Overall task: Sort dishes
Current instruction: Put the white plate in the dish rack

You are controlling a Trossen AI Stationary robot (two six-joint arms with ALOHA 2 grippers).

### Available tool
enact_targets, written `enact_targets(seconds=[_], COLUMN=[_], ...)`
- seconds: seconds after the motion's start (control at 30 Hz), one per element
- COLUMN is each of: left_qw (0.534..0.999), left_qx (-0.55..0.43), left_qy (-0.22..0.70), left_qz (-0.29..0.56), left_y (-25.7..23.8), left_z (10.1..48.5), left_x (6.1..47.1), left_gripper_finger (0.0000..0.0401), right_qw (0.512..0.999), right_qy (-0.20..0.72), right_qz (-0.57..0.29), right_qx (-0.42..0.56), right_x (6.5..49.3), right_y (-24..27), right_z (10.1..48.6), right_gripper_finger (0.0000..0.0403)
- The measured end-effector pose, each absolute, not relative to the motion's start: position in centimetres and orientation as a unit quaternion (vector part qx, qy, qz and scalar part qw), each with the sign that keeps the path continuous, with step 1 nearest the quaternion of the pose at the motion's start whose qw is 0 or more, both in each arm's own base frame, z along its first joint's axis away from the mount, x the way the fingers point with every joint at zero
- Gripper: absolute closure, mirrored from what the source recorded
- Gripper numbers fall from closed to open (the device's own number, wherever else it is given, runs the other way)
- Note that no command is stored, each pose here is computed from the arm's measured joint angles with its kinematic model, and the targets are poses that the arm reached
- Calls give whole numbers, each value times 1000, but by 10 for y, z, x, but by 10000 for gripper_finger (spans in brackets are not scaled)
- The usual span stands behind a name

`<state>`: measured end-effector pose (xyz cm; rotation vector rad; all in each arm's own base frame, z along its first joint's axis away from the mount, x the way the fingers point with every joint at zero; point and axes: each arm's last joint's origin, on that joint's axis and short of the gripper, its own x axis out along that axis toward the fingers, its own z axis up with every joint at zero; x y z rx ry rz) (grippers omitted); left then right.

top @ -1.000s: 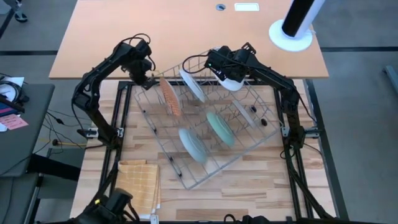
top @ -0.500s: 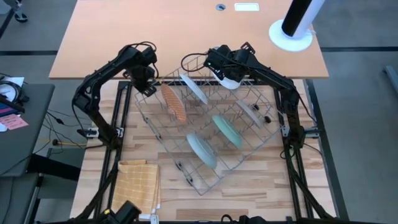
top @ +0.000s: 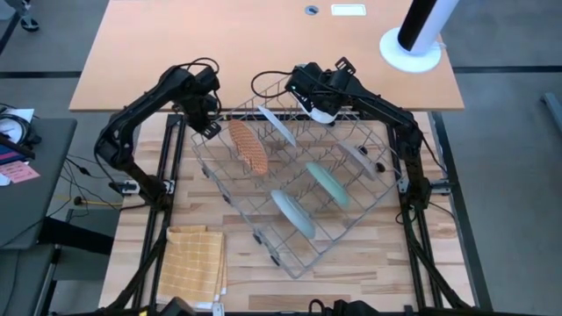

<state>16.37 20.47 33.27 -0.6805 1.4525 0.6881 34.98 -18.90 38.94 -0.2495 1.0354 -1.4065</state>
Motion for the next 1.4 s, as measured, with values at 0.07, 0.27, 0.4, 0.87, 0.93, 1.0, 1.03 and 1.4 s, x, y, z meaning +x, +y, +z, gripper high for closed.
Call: enact_targets(seconds=[0.07, 0.27, 0.4, 0.87, 0.93, 1.0, 1.03, 1.4], left_qw=[644, 649, 650, 650, 651, 652, 652, 666], left_qx=[-299, -293, -293, -294, -292, -293, -292, -279], left_qy=[636, 633, 632, 632, 631, 630, 629, 615], left_qz=[303, 304, 305, 305, 306, 305, 306, 318], left_y=[203, 204, 205, 204, 205, 205, 205, 209], left_z=[334, 335, 335, 335, 335, 335, 335, 335], left_x=[163, 164, 164, 164, 164, 164, 164, 167], left_gripper_finger=[397, 398, 398, 398, 398, 398, 398, 398], right_qw=[636, 640, 639, 670, 672, 673, 675, 713], right_qy=[456, 471, 497, 514, 521, 523, 520, 500], right_qz=[-613, -598, -576, -528, -520, -516, -516, -489], right_qx=[-111, -112, -118, -90, -88, -89, -88, -51], right_x=[350, 355, 363, 383, 384, 385, 386, 372], right_y=[-189, -189, -190, -188, -189, -187, -187, -185], right_z=[389, 383, 370, 348, 345, 345, 344, 370], right_gripper_finger=[395, 395, 395, 386, 380, 371, 366, 232])
